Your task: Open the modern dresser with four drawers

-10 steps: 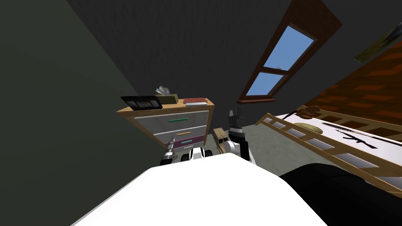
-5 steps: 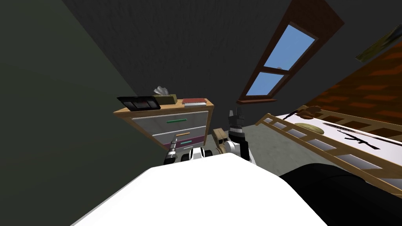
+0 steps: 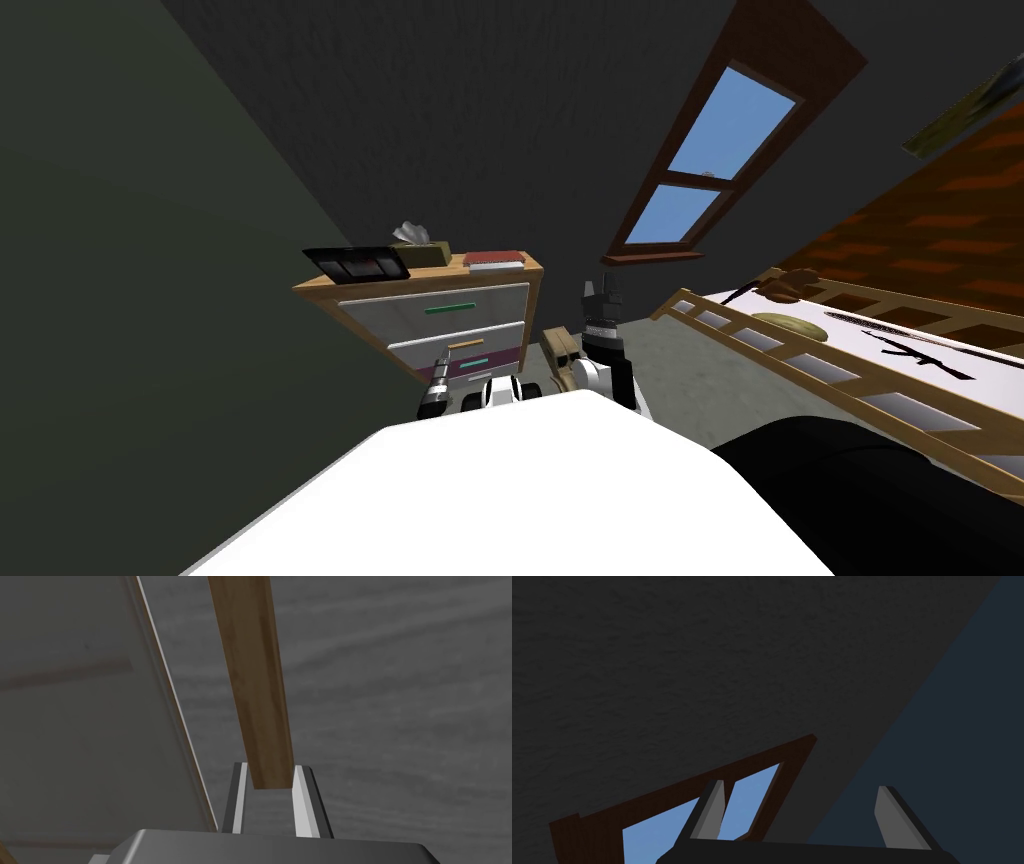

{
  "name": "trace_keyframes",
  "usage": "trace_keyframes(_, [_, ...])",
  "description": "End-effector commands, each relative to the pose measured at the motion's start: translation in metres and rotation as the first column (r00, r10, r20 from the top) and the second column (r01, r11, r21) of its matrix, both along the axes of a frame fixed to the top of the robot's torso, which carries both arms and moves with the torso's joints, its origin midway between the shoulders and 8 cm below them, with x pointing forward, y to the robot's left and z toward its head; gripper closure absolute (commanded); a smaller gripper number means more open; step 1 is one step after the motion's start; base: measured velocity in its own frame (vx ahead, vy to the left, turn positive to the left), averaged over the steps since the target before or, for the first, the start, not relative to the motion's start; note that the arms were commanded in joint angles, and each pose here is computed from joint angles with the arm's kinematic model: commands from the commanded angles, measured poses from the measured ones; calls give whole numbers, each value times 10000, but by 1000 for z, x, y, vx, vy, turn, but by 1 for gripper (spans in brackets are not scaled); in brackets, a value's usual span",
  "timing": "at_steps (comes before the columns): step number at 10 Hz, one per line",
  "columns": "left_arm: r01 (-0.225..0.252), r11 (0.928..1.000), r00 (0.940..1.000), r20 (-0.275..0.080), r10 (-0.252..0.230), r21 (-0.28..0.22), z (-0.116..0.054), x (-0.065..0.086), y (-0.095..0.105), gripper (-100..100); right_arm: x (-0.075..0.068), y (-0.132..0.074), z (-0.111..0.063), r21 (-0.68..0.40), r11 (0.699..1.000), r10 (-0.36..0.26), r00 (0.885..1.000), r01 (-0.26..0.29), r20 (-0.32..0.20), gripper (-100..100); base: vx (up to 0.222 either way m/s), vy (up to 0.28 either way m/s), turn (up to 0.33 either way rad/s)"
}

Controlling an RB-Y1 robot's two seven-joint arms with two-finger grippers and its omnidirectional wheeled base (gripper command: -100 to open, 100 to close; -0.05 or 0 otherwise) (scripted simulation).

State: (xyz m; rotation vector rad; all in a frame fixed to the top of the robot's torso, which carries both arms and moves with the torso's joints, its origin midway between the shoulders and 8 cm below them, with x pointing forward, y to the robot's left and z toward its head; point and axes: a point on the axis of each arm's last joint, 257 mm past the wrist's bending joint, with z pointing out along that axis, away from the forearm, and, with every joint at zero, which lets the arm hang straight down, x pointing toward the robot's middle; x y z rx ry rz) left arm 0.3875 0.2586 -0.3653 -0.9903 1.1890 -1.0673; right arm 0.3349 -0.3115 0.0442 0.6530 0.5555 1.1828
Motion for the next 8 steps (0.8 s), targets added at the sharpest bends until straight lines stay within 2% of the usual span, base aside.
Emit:
trace_keyframes(1, [50, 10000, 9998, -186, -49, 7, -2, 6, 0, 100, 0, 0, 0, 1, 10000, 1, 10000, -1, 1, 0, -176, -35, 35])
trace_keyframes(3, [87, 10000, 9994, -336, -86, 13, -3, 10, 0, 100, 0, 0, 0, 2, 10000, 2, 10000, -2, 2, 0, -186, -30, 26])
trace_keyframes(4, [80, 10000, 9999, -142, -80, 17, 3, 9, 0, 100, 0, 0, 0, 2, 10000, 2, 10000, -2, 2, 0, -87, -17, 10])
trace_keyframes(5, [105, 9999, 9996, -267, -105, 12, 0, 6, 0, 100, 0, 0, 0, 1, 10000, 1, 10000, -1, 0, 0, -128, -22, 22])
trace_keyframes(8, [159, 9999, 9992, -357, -159, 14, -3, 2, -2, 100, 0, 0, 0, 2, 10000, 2, 10000, -2, 2, 0, -193, -18, 19])
